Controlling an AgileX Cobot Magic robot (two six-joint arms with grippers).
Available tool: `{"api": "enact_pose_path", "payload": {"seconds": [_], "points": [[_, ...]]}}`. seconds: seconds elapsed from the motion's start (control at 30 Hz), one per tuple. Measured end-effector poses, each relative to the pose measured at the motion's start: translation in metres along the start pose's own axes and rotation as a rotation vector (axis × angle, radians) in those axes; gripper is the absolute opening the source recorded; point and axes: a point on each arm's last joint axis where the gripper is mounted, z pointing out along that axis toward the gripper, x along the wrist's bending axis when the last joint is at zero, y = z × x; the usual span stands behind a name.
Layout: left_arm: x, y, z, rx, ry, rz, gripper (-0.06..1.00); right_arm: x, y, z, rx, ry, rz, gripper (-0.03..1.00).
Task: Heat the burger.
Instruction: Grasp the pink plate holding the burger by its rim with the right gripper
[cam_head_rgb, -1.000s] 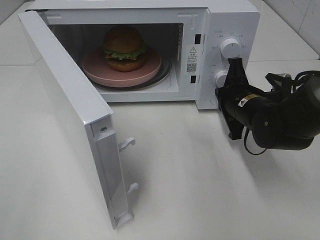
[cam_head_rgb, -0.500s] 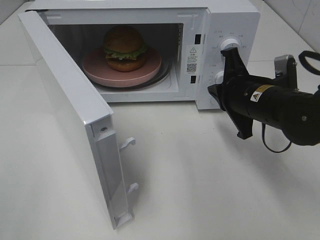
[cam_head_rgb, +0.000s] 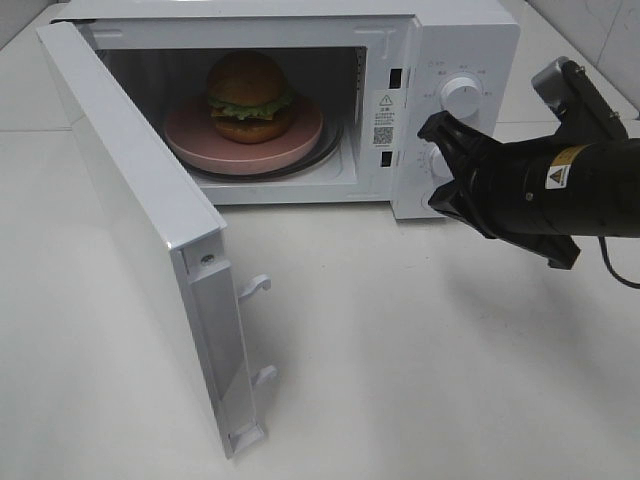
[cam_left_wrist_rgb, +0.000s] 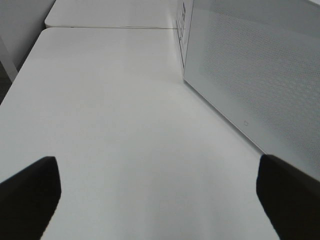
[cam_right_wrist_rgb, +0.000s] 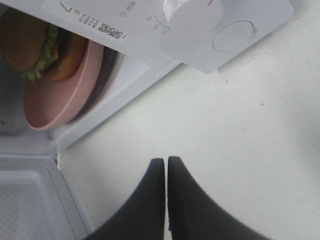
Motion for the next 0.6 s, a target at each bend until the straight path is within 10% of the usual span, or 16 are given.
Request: {"api": "enact_pose_path", "payload": {"seconds": [0.6], "points": [[0.000, 0.000, 0.000, 0.000, 0.000, 0.000, 0.99, 0.016, 0.013, -0.041, 0.253, -0.186, -0.542, 0.04]]}}
